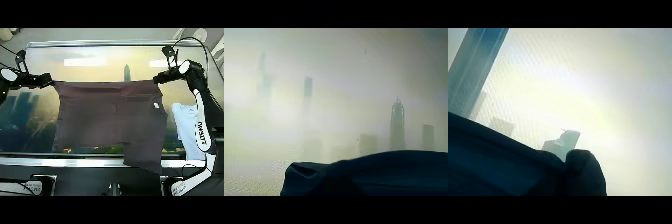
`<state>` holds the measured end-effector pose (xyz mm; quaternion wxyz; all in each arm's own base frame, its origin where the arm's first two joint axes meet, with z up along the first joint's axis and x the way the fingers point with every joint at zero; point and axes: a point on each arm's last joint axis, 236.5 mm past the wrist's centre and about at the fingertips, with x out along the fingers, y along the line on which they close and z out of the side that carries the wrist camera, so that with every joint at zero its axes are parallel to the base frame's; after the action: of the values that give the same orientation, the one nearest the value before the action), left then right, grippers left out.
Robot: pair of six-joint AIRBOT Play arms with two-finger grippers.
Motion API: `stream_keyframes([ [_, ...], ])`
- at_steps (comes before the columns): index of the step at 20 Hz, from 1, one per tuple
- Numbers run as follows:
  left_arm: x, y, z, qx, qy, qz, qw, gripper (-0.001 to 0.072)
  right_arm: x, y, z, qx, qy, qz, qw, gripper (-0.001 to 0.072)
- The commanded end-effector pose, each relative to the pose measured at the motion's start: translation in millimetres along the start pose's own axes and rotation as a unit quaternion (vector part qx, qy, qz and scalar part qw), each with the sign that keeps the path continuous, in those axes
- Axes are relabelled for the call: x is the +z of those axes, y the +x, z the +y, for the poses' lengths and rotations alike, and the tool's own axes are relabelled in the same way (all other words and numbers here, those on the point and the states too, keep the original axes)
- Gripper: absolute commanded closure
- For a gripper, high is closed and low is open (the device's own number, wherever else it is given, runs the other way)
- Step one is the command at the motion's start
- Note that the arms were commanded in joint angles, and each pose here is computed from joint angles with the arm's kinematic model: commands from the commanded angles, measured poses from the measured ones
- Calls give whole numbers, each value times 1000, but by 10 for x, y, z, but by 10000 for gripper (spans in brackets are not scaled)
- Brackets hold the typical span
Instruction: Fold the shirts.
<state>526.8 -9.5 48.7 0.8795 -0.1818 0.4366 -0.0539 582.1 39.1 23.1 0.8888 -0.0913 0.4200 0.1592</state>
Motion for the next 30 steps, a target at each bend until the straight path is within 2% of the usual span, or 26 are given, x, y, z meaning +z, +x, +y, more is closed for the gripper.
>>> stream_keyframes([
  [1,-116,82,8,-11,-16,23,1000,681,-2,-53,25,1,-8,5,1000,695],
  [4,-642,-23,111,-7,1,138,990,681,-647,-378,168,34,-56,152,986,695],
  [7,-1182,-74,293,18,10,243,970,681,-1252,-467,408,91,-42,264,959,695],
  [11,-1637,42,408,21,-12,296,955,681,-1663,-296,524,103,-10,300,948,695],
  [18,-1821,133,397,22,-24,320,947,679,-1681,-183,537,95,25,295,950,684],
  [19,-1822,127,405,25,-34,321,946,623,-1669,-187,538,96,26,293,951,570],
  [20,-1815,94,416,26,-42,324,945,461,-1656,-208,533,96,27,291,951,436],
  [21,-1800,36,436,26,-48,330,942,299,-1661,-285,534,100,18,296,950,389],
  [24,-1796,-246,567,28,-74,352,933,292,-1796,-634,290,91,20,325,941,381],
  [25,-1840,-370,626,33,-81,359,929,292,-1906,-778,218,98,37,343,933,306],
  [28,-2248,-683,787,66,-85,372,922,280,-2309,-1125,188,114,52,394,910,294],
  [29,-2503,-758,804,71,-80,381,918,187,-2418,-1162,218,99,57,390,914,319],
  [30,-2764,-805,810,74,-83,385,916,160,-2496,-1176,332,99,62,372,921,322],
])
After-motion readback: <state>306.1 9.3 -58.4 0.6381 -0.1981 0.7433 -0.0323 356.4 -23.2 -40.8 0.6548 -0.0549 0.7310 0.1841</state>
